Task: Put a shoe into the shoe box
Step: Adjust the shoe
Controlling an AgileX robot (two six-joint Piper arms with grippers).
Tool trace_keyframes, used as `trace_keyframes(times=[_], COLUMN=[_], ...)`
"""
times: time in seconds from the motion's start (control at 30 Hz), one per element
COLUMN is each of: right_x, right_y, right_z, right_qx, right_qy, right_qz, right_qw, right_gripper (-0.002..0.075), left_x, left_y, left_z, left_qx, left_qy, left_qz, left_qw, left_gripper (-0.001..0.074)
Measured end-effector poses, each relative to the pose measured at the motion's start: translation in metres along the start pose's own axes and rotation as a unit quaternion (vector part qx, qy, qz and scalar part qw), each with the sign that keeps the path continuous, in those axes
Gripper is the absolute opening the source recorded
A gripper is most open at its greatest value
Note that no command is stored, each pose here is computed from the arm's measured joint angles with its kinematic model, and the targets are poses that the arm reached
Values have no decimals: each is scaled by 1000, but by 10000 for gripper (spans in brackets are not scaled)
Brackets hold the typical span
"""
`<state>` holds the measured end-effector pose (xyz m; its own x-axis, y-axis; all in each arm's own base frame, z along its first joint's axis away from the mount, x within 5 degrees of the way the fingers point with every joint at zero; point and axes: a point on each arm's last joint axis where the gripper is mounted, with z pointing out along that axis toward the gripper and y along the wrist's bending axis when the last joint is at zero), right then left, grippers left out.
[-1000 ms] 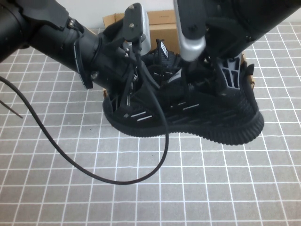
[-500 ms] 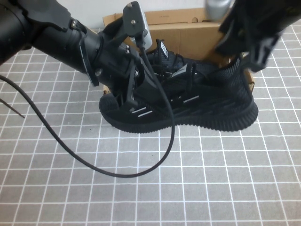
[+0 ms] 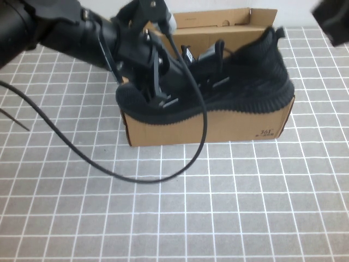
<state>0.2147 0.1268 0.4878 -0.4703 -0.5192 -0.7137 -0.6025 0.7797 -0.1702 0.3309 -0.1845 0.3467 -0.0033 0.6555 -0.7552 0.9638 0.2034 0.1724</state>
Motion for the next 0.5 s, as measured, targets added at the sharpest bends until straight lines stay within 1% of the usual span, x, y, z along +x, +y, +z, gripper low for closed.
trace_keyframes(times=[0.17, 0.3, 0.4, 0.5], right_x=[38, 75, 103, 124], right_y=[4, 10, 15, 17], right_z=[-7, -12, -13, -18], right_qx=[13, 20, 21, 35], right_qy=[35, 63, 82, 73], right_qz=[53, 79, 88, 107], right_qw=[998, 995, 993, 991], right_gripper=[-15, -16, -16, -16], left_x=[-13, -19, -20, -18], left_y=[12, 28, 39, 49], left_z=[-6, -2, 6, 18], left_qx=[-31, -55, -63, -63], left_qy=[-10, -8, -10, -7], left_qz=[25, 47, 60, 70], left_qw=[999, 997, 996, 996], left_gripper=[27, 27, 26, 26])
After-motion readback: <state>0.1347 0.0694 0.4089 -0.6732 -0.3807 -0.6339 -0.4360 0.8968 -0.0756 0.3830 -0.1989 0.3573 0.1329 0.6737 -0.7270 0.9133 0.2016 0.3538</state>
